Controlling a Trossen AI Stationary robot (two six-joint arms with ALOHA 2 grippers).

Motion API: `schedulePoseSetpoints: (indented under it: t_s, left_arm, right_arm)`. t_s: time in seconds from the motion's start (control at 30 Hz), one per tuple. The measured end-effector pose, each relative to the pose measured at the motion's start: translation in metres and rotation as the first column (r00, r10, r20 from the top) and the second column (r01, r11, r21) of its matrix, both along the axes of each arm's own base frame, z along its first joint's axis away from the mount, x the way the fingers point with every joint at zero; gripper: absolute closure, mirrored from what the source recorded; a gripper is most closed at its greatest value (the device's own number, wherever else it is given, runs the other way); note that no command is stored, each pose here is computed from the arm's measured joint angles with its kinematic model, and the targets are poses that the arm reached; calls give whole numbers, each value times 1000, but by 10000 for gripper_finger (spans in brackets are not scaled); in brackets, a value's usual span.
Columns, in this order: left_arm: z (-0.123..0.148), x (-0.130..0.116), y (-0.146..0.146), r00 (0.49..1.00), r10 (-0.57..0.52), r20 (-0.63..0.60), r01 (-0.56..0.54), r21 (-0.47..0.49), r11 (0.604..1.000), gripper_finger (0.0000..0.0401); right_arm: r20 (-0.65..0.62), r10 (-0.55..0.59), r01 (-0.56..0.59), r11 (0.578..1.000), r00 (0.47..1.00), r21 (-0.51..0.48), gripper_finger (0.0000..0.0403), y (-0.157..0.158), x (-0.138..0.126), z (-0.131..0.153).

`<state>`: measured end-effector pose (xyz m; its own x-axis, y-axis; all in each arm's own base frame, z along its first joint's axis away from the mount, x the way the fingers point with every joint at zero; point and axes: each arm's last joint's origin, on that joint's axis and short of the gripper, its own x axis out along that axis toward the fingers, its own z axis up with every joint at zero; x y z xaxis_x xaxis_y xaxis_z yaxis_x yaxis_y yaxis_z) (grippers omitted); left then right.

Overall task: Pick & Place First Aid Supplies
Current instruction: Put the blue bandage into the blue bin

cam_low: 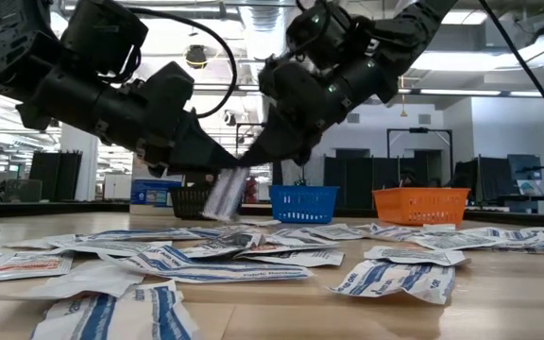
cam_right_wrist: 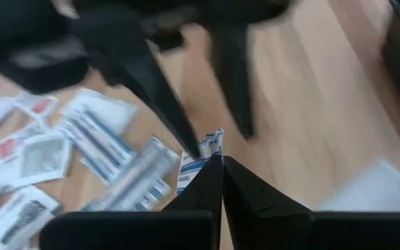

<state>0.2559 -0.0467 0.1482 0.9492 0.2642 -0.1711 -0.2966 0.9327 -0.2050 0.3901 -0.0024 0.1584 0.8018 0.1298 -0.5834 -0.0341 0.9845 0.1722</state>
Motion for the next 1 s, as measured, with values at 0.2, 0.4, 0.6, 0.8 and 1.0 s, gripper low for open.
schedulePoseSetpoints:
  t_s: [0.2, 0.4, 0.6, 0.8, 1.0]
  left_arm:
    - [0, 1, 0, 998, -67, 2, 67, -29, 997, 239]
    - [1, 2, 0, 994, -113, 4, 113, -17, 993, 257]
    - [1, 2, 0, 993, -118, 2, 118, -10, 993, 330]
    - [0, 2, -2, 986, -165, 1, 165, -25, 986, 394]
    - [-1, 1, -3, 981, -196, -9, 195, -33, 980, 392]
  right_arm:
    - [43, 87, -83, 994, 995, -72, 402, 12, 1, 2]
    - [98, 82, -76, 995, 992, -59, 402, 11, 4, 7]
    - [121, 83, -76, 995, 989, -61, 403, 12, 6, 9]
    - [116, 80, -73, 995, 990, -62, 403, 12, 5, 9]
    - [139, 60, -50, 996, 988, -75, 403, 11, 3, 21]
